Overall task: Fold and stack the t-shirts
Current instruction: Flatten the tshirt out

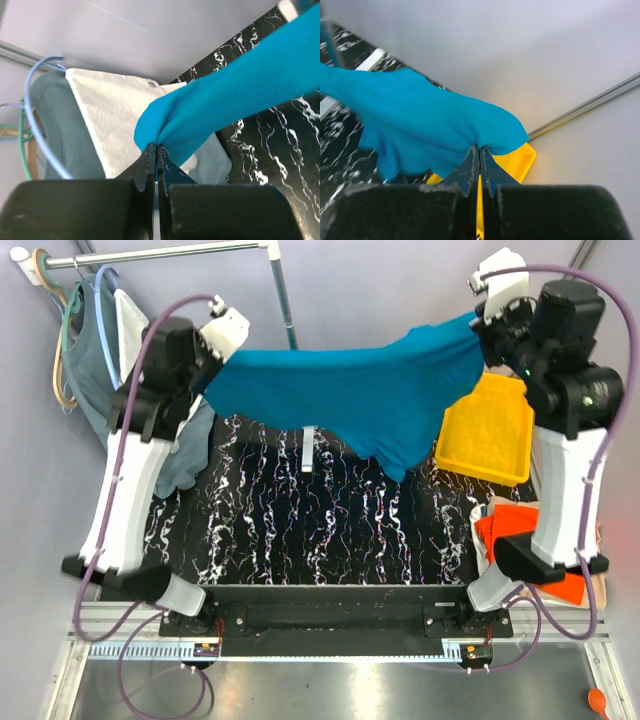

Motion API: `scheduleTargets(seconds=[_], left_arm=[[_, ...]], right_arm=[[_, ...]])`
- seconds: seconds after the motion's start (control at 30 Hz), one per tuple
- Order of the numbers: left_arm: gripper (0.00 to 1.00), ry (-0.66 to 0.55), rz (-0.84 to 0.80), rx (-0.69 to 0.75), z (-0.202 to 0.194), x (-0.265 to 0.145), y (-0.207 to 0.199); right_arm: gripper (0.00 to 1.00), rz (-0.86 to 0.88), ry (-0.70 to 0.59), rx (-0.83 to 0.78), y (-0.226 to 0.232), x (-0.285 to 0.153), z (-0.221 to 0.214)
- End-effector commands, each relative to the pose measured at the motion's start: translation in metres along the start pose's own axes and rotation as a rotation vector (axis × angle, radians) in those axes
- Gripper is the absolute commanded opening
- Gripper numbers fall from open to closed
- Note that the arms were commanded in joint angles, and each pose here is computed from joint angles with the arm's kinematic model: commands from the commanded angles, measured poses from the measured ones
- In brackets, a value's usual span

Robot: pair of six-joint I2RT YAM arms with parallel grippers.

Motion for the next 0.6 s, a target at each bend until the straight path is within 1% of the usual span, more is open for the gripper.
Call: scheduleTargets(seconds=[0.0, 0.03, 0.07, 0.1, 0.13, 0.2, 0.3, 0.43, 0.5, 0.57], left_arm=[[0.00, -0.104, 0.129, 0.014, 0.002, -0.085, 0.029], [0.00, -0.114, 0.134, 0.011, -0.004, -0.100, 0.031], [0.00, -0.104, 0.131, 0.014, -0.010, -0.108, 0.031], [0.00, -0.105, 0.128, 0.013, -0.014, -0.114, 0.030], [0.00, -0.119, 0.132, 0.002, -0.019, -0.127, 0.032], [0.00, -0.122, 0.131, -0.002, -0.027, -0.139, 0.032], [0.00, -0.123, 0.135, -0.020, -0.040, -0.154, 0.032], [0.00, -0.116, 0.124, -0.040, -0.052, -0.160, 0.027], [0.00, -0.115, 0.128, -0.047, -0.052, -0.160, 0.027], [0.00, -0.124, 0.137, -0.060, -0.048, -0.156, 0.029]], right_arm=[[0.00, 0.071, -0.013, -0.032, 0.015, -0.082, 0.000], [0.00, 0.091, 0.003, -0.032, 0.021, -0.090, -0.006], [0.00, 0.095, 0.001, -0.032, 0.022, -0.100, -0.008], [0.00, 0.078, -0.026, -0.029, 0.020, -0.121, -0.005], [0.00, 0.087, -0.019, -0.029, 0.024, -0.129, -0.009], [0.00, 0.063, -0.052, -0.025, 0.022, -0.156, -0.008], [0.00, 0.032, -0.064, -0.020, 0.019, -0.181, -0.009], [0.00, 0.006, -0.061, -0.015, 0.017, -0.193, -0.012], [0.00, -0.003, -0.062, -0.015, 0.015, -0.193, -0.012], [0.00, -0.047, -0.054, -0.015, 0.007, -0.189, -0.012]])
Point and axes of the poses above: each gripper's point midway between its finger pads, its own x axis out along the fingers, its own y axis along the line the jaws close on, z = x × y, the point moved 2 cm from there along -x, back along the fingers, and after that the axes turned 10 degrees about -x, right-handed, at the moved point
